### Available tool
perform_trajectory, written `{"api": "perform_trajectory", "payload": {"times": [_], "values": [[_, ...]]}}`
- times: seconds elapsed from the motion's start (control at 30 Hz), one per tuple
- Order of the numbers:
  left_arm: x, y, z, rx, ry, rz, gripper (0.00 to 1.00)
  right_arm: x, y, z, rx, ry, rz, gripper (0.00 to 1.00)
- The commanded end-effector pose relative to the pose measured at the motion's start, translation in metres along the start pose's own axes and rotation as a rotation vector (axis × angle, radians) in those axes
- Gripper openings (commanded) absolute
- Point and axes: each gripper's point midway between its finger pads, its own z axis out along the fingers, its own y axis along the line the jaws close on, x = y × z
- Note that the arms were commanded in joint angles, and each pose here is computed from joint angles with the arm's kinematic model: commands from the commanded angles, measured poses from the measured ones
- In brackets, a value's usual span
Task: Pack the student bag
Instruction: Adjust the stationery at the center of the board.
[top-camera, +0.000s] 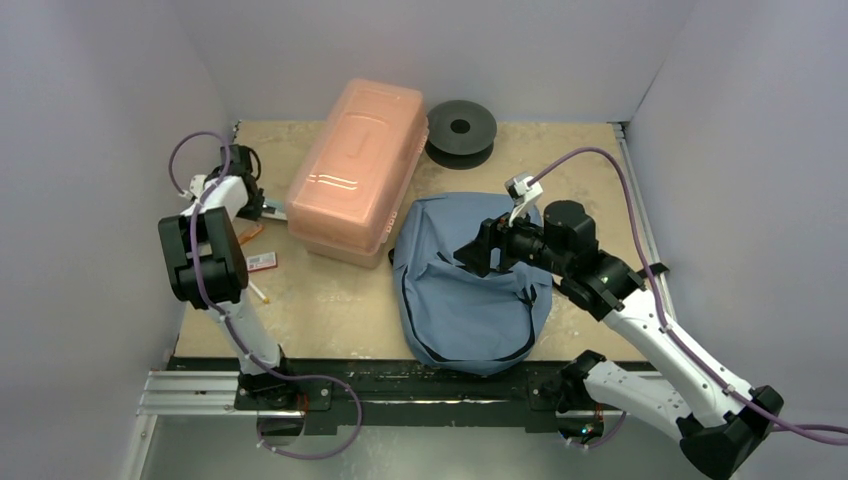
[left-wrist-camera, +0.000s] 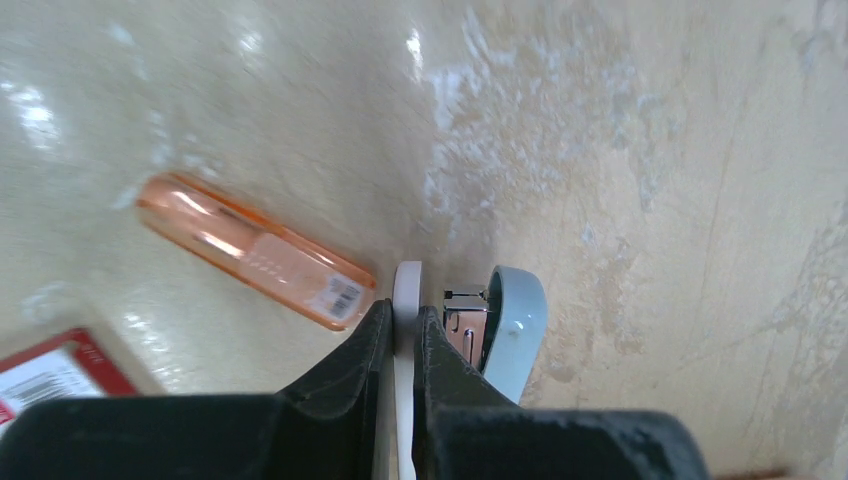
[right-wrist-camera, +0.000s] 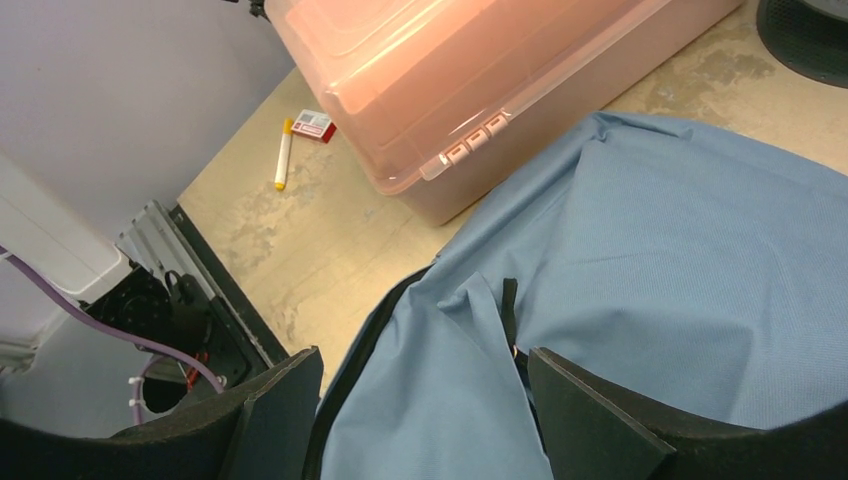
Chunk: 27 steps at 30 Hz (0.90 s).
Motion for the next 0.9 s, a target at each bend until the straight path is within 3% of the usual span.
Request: {"api": "perform_trajectory", "payload": {"times": [0.0, 0.2, 0.3, 0.43, 0.73, 0.87], "values": [[-0.063, -0.009, -0.037, 0.068, -0.28, -0.079, 0.0, -0.01, 0.009, 0.003, -0.041, -0.011, -0.021, 0.79], [-0.082, 0.012, -0.055, 0.059, -0.435, -0.175, 0.0, -0.007, 0.009, 0.01, -0.045, 0.016, -0.017, 0.79], [-0.088, 0.023, -0.074, 0.038, -0.569, -0.224, 0.0, -0.005, 0.009, 0.013, -0.051, 0.03, -0.012, 0.79], [-0.094, 0.023, -0.102, 0.016, -0.743, -0.211, 0.0, 0.002, 0.01, 0.017, -0.064, 0.063, -0.004, 0.79], [-0.119, 0.039, -0.136, -0.216, -1.023, -0.188, 0.0, 0.014, 0.015, 0.026, -0.096, 0.138, 0.007, 0.78], [-0.119, 0.028, -0.134, -0.231, -1.049, -0.135, 0.0, 0.015, 0.015, 0.03, -0.096, 0.158, 0.011, 0.78]]}}
